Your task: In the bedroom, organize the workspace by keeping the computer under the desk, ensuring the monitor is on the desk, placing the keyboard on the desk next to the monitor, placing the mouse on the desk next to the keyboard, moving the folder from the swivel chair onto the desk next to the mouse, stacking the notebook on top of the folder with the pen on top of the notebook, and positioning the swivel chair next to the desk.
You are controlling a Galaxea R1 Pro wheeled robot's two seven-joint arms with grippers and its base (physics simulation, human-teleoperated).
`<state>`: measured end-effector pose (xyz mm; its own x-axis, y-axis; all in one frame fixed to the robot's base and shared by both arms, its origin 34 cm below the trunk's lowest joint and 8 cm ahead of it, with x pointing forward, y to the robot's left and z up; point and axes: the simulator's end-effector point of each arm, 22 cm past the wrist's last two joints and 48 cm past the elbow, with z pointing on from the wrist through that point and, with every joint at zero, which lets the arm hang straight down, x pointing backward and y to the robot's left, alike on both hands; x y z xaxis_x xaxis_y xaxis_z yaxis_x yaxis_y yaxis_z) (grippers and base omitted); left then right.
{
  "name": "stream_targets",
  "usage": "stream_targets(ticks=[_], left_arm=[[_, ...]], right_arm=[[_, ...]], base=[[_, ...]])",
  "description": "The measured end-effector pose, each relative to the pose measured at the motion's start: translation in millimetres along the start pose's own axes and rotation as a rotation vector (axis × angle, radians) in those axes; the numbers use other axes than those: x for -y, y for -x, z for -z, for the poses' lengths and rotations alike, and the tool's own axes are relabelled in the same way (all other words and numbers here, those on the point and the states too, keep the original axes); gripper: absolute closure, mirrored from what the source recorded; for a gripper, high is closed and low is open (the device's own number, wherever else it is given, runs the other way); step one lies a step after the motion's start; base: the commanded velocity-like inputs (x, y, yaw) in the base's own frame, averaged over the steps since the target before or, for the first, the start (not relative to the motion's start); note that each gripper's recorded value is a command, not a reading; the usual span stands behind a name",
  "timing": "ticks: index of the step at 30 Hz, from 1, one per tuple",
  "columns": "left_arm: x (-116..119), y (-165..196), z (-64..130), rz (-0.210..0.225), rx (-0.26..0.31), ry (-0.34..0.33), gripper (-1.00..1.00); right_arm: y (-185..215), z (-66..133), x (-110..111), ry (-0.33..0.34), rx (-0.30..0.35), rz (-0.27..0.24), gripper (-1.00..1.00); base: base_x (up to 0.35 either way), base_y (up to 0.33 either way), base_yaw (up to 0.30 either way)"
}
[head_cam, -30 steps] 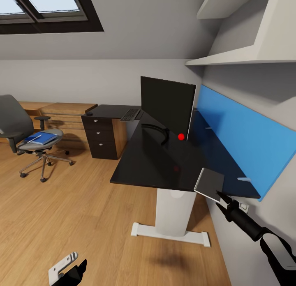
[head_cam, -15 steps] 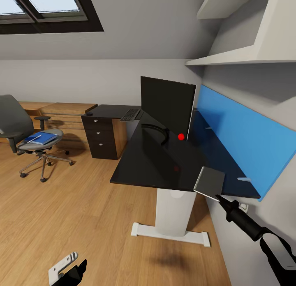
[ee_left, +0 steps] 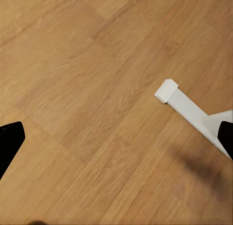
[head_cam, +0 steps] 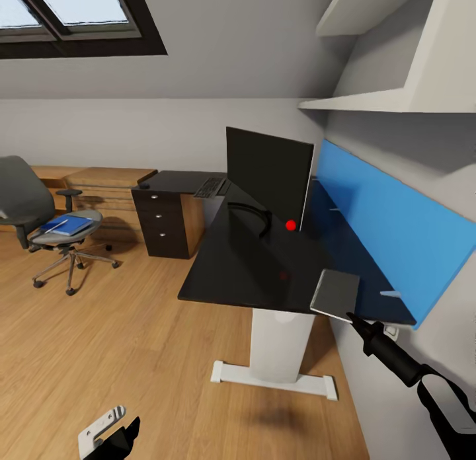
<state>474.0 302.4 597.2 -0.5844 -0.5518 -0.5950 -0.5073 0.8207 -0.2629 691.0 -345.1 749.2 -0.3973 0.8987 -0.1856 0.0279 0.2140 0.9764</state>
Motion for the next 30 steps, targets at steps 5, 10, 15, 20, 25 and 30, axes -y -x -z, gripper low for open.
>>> stream_targets(ticks=[5, 10, 15, 20, 25, 30], left_arm=[[1.4, 2.8, 5.6, -0.001, -0.007, 0.004, -1.0], [-5.7, -15.0, 3.5, -0.013, -0.051, 0.023, -1.0], [-8.6, -29.1, 1.3, -0.024, -0.08, 0.031, -1.0], [-13.8, -48.4, -1.2, -0.041, -0.119, 0.044, -1.0], [-33.5, -76.4, -5.0, -0.056, -0.174, 0.086, -1.0], [-54.6, -84.6, -9.3, -0.053, -0.157, 0.126, -1.0]], right_arm=[[-0.3, -1.0, -9.8, 0.003, -0.003, -0.003, 1.0], [-12.0, -8.2, -21.6, 0.023, -0.022, -0.002, 1.0], [-46.2, -23.6, -39.2, 0.055, -0.098, 0.032, 1.0], [-74.9, -32.7, -49.8, 0.072, -0.165, 0.06, 1.0], [-100.1, -39.1, -64.3, 0.098, -0.226, 0.093, 1.0], [-144.6, -44.4, -69.6, 0.102, -0.332, 0.157, 1.0]], base=[[0.0, 0.0, 0.001], [0.0, 0.0, 0.105], [0.0, 0.0, 0.235], [0.0, 0.0, 0.267], [0.011, 0.046, 0.277], [0.082, 0.253, 0.277]])
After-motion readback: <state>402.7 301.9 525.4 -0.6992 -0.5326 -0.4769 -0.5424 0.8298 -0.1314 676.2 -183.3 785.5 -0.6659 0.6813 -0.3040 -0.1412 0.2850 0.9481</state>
